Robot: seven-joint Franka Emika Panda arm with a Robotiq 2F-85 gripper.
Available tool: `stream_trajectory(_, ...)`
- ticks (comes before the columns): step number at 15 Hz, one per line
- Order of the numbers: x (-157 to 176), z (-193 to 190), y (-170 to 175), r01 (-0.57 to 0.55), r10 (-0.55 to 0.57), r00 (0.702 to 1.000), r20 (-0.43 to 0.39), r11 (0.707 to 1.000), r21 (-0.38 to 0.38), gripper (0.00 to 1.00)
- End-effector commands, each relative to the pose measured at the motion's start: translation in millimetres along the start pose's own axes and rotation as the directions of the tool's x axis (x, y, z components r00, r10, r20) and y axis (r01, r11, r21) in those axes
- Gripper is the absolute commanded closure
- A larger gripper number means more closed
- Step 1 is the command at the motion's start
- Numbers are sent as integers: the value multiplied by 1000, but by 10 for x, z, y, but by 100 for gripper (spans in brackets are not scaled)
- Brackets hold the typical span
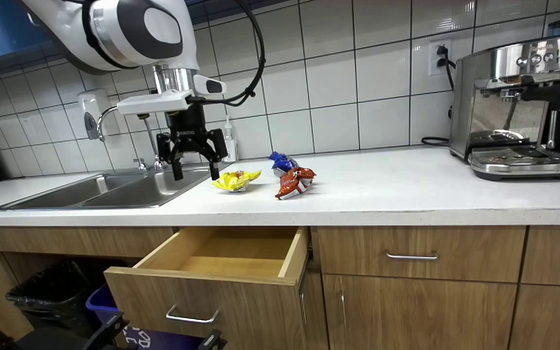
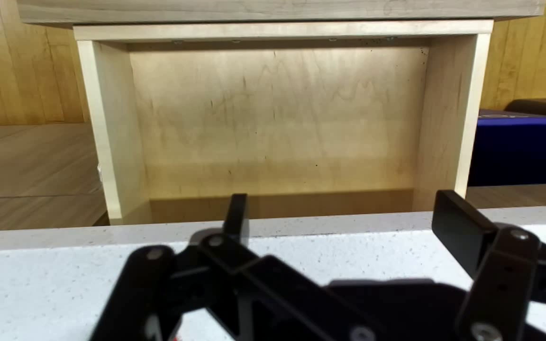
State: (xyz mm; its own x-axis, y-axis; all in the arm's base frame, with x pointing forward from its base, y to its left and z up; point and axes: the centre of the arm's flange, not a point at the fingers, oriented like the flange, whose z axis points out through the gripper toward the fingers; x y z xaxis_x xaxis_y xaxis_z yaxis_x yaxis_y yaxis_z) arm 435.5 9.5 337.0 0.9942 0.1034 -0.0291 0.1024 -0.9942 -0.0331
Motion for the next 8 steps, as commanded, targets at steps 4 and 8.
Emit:
stream_trajectory(4,-20,53,-9,2,-2,1000,12,1000,1,0)
stream_trajectory(8,-20,54,-9,2,-2,1000,12,1000,1,0)
